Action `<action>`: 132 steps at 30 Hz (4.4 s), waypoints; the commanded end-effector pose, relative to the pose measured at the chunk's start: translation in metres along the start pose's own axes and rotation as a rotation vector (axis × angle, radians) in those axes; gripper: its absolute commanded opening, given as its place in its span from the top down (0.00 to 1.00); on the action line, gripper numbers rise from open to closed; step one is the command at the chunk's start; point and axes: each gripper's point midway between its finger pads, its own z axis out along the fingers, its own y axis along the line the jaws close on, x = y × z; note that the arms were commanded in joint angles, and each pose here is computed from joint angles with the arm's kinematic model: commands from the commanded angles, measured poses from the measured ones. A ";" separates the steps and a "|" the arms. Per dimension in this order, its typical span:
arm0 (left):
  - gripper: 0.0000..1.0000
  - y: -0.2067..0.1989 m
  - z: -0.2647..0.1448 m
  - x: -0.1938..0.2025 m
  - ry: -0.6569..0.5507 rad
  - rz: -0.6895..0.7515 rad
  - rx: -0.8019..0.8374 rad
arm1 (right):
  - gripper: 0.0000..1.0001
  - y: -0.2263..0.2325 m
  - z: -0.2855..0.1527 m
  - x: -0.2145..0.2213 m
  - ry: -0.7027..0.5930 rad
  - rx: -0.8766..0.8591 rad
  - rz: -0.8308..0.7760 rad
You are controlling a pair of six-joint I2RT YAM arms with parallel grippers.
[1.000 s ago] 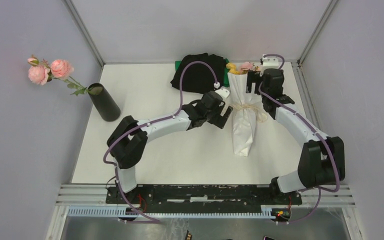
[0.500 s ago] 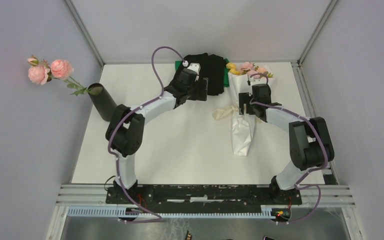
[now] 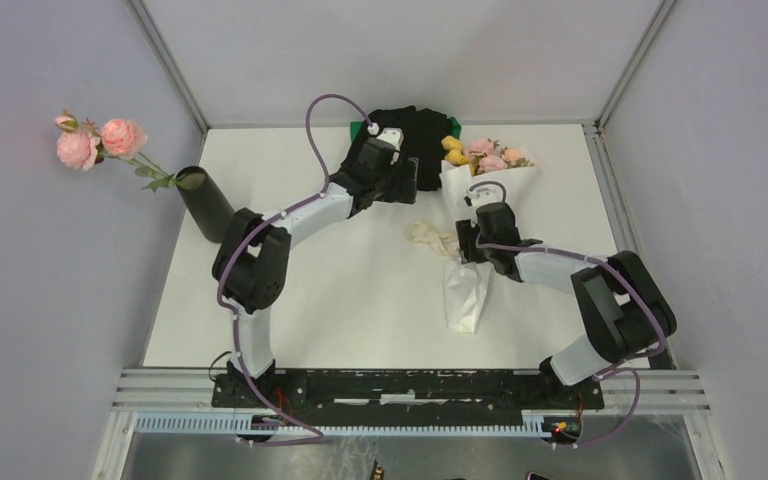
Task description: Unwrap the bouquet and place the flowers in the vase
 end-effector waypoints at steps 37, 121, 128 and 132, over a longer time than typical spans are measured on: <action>0.00 0.074 0.027 -0.133 -0.251 -0.162 -0.140 | 0.27 0.132 -0.134 -0.073 -0.298 -0.167 -0.187; 0.00 0.208 0.077 -0.006 -0.014 -0.467 -0.286 | 0.13 0.107 -0.105 -0.064 -0.331 -0.032 -0.232; 0.01 0.206 0.069 -0.045 -0.120 -0.458 -0.203 | 0.13 0.103 -0.097 -0.056 -0.326 -0.014 -0.233; 0.00 0.165 0.054 -0.065 -0.194 -0.346 -0.130 | 0.13 0.092 -0.097 -0.058 -0.325 0.073 -0.213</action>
